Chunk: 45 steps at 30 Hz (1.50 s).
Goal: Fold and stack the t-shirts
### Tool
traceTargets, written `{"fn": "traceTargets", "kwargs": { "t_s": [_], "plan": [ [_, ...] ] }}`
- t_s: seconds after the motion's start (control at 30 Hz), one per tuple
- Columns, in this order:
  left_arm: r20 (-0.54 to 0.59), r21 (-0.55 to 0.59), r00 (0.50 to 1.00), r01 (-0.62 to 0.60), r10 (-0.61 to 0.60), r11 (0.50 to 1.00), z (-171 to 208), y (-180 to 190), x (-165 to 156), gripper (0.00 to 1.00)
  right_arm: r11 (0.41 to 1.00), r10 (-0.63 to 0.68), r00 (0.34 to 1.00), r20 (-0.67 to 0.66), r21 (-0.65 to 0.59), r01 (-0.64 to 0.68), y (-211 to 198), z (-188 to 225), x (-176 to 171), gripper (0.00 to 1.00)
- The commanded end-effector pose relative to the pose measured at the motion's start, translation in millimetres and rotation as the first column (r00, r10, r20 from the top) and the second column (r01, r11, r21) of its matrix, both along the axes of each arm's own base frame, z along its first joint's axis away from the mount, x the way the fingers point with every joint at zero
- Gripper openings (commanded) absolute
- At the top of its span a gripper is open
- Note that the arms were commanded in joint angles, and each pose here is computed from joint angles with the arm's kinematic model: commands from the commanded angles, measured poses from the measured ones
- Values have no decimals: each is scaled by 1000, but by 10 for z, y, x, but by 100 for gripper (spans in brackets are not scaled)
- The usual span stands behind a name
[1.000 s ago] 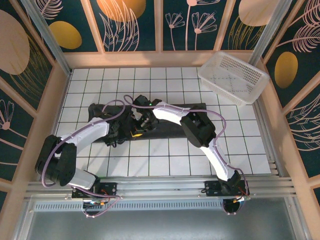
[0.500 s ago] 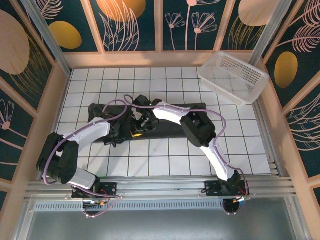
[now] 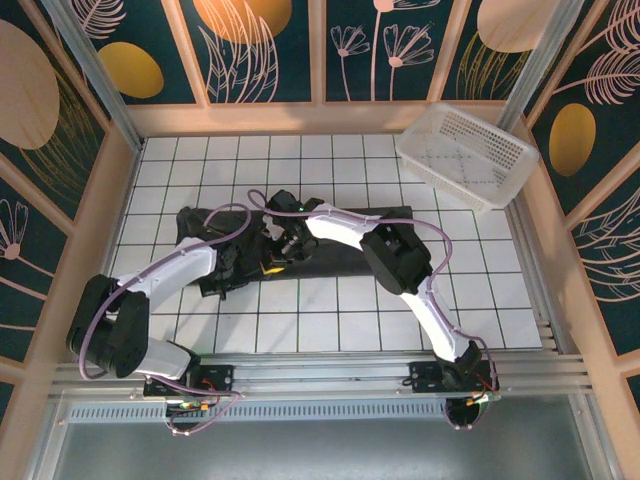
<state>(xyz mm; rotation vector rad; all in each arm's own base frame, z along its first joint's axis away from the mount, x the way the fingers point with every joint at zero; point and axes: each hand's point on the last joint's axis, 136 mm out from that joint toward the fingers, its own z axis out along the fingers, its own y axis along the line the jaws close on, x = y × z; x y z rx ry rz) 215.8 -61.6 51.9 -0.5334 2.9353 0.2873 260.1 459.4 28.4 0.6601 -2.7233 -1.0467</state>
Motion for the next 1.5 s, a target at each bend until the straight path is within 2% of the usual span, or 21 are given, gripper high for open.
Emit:
{"fn": "traceTargets", "kwargs": {
  "t_s": [0.0,0.37,0.53,0.63,0.8,0.9,0.97,1.07,1.2,1.3,1.37,1.47],
  "plan": [
    [-82,95,997,-7,15,995,146,225,-270,0,999,1,1000,19,-41,0,-76,6,13,2],
    [-117,174,993,15,6,985,127,375,-365,0,993,73,989,126,-100,-61,-122,177,-93,3],
    [-138,168,990,15,9,986,50,376,-415,0,992,89,988,124,-104,-76,-203,229,-178,25],
    [-130,177,992,19,4,984,73,386,-396,5,992,88,988,126,-98,-76,-272,311,-220,30],
    [-116,155,993,13,5,988,123,348,-369,26,996,68,987,146,-69,-58,-393,540,-205,34],
    [-51,112,998,-15,21,994,302,256,-226,52,996,45,983,176,-83,-31,-494,583,-120,30],
    [0,134,999,-37,37,990,448,279,-105,58,997,14,978,206,-77,2,-549,618,-32,28],
    [110,56,988,-113,107,992,636,303,277,56,999,-46,966,253,-13,51,-592,742,88,27],
    [169,-98,953,-236,250,967,509,542,624,52,994,-98,940,326,83,74,-609,970,188,28],
    [180,-152,938,-272,297,950,335,658,748,45,989,-117,934,338,121,80,-640,1059,225,28],
    [156,-182,934,-293,322,939,146,726,722,42,987,-125,935,331,134,85,-676,1085,254,28],
    [156,-238,937,-271,312,933,11,690,782,41,985,-132,936,325,149,87,-720,1121,280,29]
  ]
}}
